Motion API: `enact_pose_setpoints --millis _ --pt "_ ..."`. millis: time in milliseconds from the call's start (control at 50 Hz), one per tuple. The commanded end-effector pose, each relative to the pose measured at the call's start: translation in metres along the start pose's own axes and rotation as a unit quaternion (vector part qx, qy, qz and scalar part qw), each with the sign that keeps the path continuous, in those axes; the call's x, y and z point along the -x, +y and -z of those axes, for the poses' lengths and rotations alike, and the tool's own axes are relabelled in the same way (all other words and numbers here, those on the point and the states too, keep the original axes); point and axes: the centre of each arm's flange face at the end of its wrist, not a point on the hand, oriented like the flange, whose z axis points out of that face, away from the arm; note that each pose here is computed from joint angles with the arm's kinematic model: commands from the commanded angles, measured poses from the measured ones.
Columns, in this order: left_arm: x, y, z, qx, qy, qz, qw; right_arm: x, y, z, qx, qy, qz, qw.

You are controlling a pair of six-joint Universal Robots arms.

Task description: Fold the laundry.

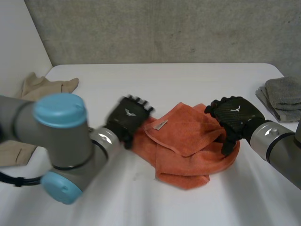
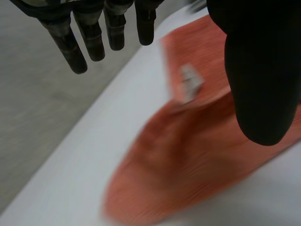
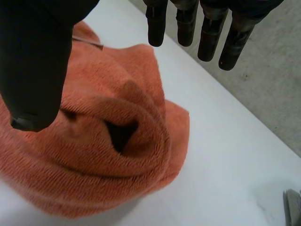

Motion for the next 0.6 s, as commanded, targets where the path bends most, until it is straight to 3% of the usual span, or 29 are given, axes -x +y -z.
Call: enact_pose_setpoints --millis 20,280,600 --pt "-0.044 0.012 -0.027 -0.018 0.071 -0.016 0.997 -0.003 0.012 0.000 0.022 0.004 0.000 1.000" --pt "-0.047 0.013 -0.069 -0.081 0.042 -0.030 0.995 -0.010 0.039 0.001 0.051 0.014 -0.017 0.998" --pt "-0.034 -0.005 -0.070 -0.110 0.021 -0.035 0.993 -0.012 0.048 0.001 0.053 0.026 -0.038 0.998"
